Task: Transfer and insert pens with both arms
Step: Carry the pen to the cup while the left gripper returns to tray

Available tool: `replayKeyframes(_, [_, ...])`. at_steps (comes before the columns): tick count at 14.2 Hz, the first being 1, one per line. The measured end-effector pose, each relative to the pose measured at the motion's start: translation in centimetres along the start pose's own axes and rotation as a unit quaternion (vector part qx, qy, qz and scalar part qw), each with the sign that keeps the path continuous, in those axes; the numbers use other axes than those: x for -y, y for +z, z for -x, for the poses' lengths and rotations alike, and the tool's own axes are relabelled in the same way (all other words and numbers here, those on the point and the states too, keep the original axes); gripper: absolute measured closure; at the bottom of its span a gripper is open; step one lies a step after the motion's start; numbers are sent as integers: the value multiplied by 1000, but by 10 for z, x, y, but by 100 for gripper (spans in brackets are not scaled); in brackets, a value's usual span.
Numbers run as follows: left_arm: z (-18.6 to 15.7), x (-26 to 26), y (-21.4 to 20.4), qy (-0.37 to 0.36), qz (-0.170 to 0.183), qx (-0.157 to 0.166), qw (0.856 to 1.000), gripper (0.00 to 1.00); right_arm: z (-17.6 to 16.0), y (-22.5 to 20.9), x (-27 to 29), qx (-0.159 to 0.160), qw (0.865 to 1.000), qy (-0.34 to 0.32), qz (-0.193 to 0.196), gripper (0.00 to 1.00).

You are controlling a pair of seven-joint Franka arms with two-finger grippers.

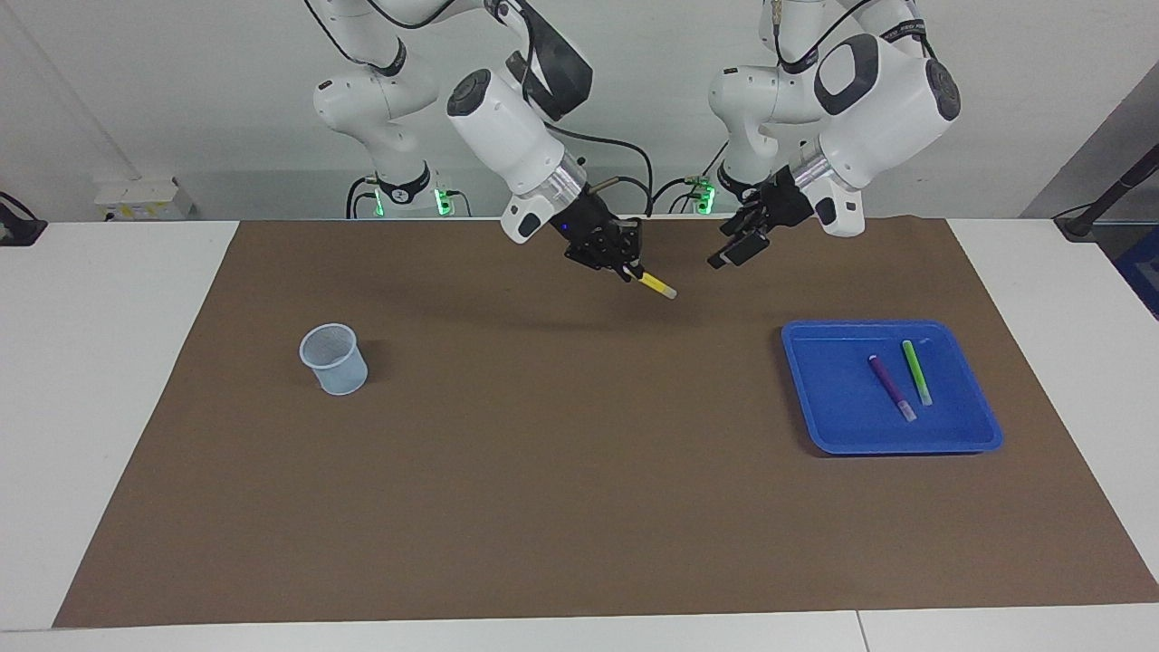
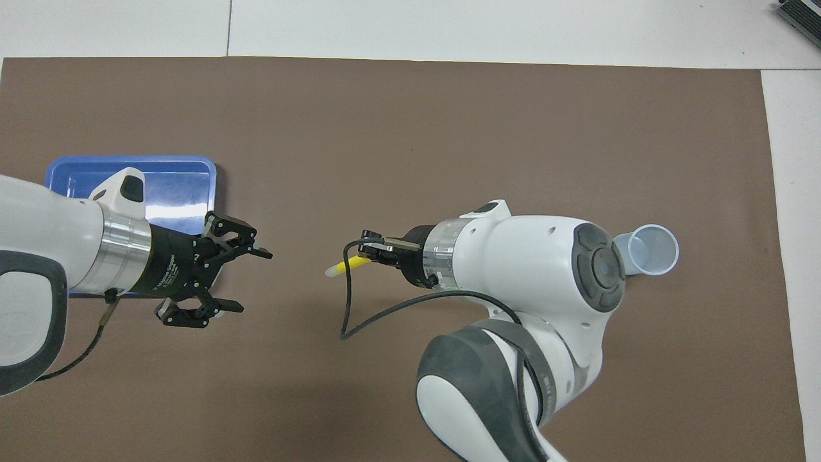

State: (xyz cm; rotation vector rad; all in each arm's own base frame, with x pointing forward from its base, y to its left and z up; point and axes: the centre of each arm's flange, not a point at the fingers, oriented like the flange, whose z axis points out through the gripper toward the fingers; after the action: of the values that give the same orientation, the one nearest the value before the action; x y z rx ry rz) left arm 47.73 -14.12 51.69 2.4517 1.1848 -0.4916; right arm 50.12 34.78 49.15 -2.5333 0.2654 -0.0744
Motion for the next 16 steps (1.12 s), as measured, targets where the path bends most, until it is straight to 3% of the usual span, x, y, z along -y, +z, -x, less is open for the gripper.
replayKeyframes(3, [-34,26,-20,113,-13,-20,993,20,-17,-18,-29,30,992,-108,67,82])
replayKeyframes(6, [-66,47,-37,219,-44,-57,973,20,-43,-54,-77,68,966,-209,137,82])
replayKeyframes(9, [-91,65,-51,293,-70,-79,950,20,-72,-116,-128,121,929,-295,190,82])
replayKeyframes(11, [-109,75,-57,326,-81,-93,937,20,-84,-154,-153,150,895,-351,232,82])
replayKeyframes(14, [-134,79,-50,358,-100,-109,922,20,-94,-177,-174,175,844,-420,285,82])
replayKeyframes(16, [-152,78,-43,369,-110,-121,915,20,-98,-181,-184,186,826,-439,301,82])
